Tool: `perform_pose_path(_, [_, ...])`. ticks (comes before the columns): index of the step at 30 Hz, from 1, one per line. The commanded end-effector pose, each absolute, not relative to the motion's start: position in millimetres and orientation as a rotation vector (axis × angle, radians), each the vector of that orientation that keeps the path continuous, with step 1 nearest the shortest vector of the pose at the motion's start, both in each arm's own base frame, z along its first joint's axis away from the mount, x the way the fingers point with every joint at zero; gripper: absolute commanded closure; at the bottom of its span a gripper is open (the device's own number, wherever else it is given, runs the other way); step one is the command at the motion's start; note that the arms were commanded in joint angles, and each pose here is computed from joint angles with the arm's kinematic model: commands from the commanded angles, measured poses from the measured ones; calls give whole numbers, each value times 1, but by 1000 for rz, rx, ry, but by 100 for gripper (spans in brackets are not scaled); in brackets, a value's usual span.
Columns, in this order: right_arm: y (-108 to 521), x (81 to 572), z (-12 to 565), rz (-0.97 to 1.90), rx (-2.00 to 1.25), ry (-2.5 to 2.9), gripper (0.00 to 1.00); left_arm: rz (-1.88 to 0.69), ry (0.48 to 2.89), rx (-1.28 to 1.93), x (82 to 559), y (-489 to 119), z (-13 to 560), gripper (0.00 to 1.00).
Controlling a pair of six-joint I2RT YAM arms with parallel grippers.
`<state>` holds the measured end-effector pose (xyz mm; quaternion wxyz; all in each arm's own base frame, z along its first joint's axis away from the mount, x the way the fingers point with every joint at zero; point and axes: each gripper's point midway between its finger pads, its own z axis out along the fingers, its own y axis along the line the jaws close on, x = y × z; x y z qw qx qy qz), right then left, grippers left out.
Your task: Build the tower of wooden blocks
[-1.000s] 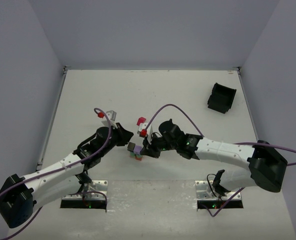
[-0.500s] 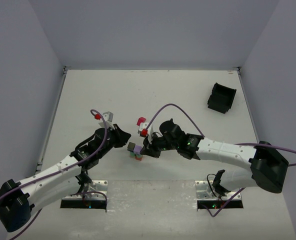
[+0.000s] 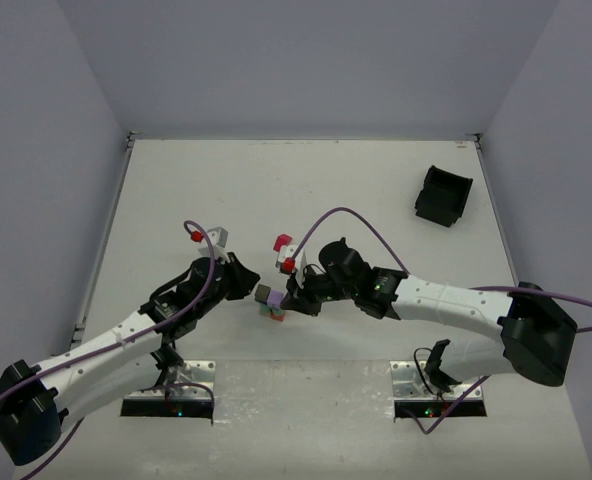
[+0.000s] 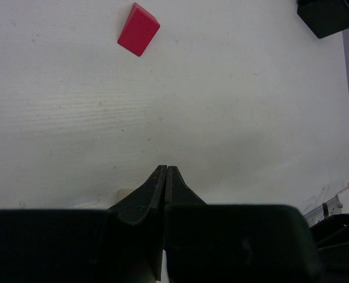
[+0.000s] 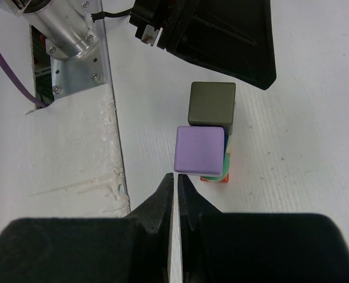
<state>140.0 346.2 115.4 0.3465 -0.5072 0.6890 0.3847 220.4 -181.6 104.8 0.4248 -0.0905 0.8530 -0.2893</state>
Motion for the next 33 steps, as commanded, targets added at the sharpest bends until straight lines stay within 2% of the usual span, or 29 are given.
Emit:
perform_pose_path(1, [356,144,132,1004,-1300,1733,95,-762,2079,-195,223,-188,125,100])
perform_pose_path(33, [358,149,129,987,-1292,1741,95,-824,2050,-119,218,-197,136,100])
